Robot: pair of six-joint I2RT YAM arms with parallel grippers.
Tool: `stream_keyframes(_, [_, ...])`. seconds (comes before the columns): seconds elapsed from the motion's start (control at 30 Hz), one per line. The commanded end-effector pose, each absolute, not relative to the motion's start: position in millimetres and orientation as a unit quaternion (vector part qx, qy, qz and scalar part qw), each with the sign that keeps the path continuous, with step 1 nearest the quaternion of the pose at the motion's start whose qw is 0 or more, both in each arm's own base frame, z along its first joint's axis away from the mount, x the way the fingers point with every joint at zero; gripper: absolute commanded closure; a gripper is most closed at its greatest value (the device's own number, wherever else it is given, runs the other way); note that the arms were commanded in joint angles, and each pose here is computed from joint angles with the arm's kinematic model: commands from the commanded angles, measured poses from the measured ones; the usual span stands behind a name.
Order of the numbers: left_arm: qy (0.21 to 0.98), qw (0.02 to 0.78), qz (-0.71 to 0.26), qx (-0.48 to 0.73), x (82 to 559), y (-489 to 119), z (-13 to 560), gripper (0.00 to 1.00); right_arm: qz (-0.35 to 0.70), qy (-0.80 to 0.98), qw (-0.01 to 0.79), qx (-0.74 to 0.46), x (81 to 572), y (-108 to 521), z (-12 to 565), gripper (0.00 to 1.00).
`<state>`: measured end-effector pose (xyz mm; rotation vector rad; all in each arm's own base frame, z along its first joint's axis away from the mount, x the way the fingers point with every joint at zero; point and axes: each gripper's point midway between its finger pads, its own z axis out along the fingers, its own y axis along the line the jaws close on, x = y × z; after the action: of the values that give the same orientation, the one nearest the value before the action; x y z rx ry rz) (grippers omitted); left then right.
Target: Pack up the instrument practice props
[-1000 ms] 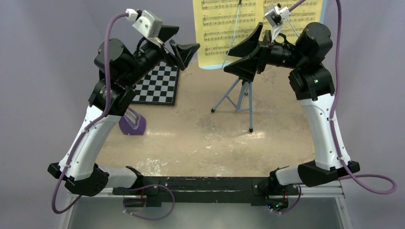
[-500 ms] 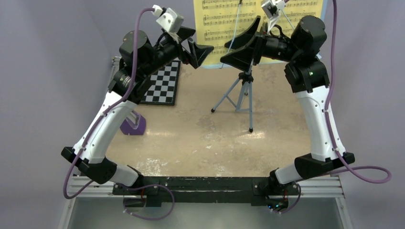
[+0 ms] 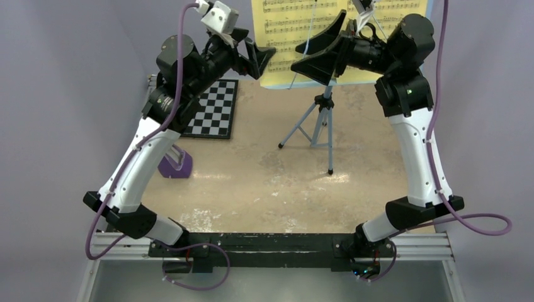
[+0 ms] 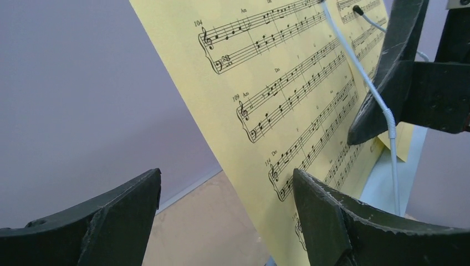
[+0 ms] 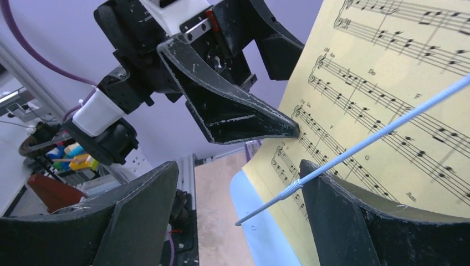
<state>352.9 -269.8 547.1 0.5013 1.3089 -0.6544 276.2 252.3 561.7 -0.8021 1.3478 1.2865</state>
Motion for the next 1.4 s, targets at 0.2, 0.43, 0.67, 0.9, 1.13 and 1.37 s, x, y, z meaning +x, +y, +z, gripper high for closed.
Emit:
stream_keyframes(0.2, [0.593,0.741,-0.234,0.211,332,-227,555,0.08,0.547,0.508,0.551,-0.373,237,246,594,0.17])
stream_keyframes(0.43, [0.571,0.748,-0.232,0.244,320,-228,562,0.10,0.546,0.516,0.546,-0.370,238,246,587,0.17])
stream_keyframes(0.67, [0.545,0.704,-0.332,0.313,297,-263,553,0.27,0.541,0.521,0.545,-0.372,237,245,583,0.16])
stream_keyframes(0.9, [0.542,0.675,-0.389,0.316,285,-259,545,0.51,0.533,0.529,0.542,-0.378,233,243,577,0.16])
stream_keyframes(1.13, [0.533,0.671,-0.411,0.311,278,-257,549,0.74,0.527,0.536,0.541,-0.377,234,242,572,0.16])
stream_keyframes(1.37, [0.515,0.690,-0.402,0.311,271,-250,573,0.77,0.527,0.531,0.541,-0.384,229,242,573,0.16])
